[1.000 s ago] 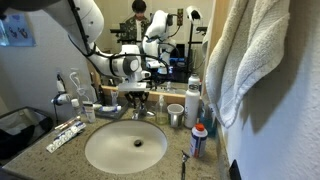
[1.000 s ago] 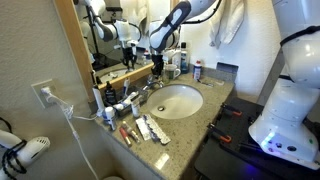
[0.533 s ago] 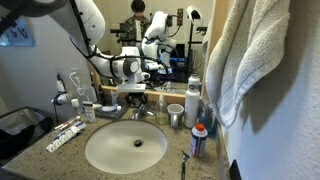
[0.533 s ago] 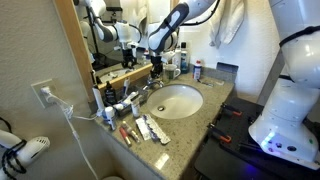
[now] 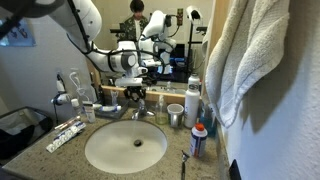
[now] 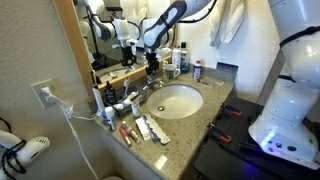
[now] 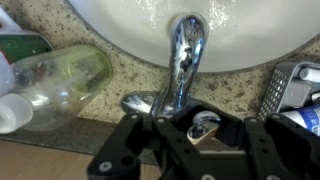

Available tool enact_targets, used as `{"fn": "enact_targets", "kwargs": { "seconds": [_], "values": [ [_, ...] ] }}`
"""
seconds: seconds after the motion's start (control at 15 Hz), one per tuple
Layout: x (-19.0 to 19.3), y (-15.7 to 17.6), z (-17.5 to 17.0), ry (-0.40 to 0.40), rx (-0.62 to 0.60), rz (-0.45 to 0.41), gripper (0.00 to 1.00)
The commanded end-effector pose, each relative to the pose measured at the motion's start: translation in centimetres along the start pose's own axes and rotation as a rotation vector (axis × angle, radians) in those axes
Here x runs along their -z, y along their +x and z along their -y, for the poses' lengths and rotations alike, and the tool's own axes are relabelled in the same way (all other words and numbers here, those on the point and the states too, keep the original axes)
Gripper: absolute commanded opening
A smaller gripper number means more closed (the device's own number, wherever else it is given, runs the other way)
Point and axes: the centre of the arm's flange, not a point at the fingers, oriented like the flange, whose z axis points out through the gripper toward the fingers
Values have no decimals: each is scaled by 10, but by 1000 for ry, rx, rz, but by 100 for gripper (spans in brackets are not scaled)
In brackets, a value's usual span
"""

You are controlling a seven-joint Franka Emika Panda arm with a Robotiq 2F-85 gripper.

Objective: Put the blue and white tube in the basket and then open the tap

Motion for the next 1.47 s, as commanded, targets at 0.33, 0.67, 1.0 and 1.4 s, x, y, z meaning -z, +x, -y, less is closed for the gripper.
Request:
{"fn": "enact_targets", "kwargs": {
  "seconds": [0.33, 0.67, 1.0, 1.4],
  "values": [
    [41, 7, 20, -36, -12, 18, 2],
    [38, 0, 20, -34, -35, 30, 2],
    [31, -16, 19, -22, -61, 44, 2],
    [17, -51, 22, -2, -96, 74, 2]
  ]
}}
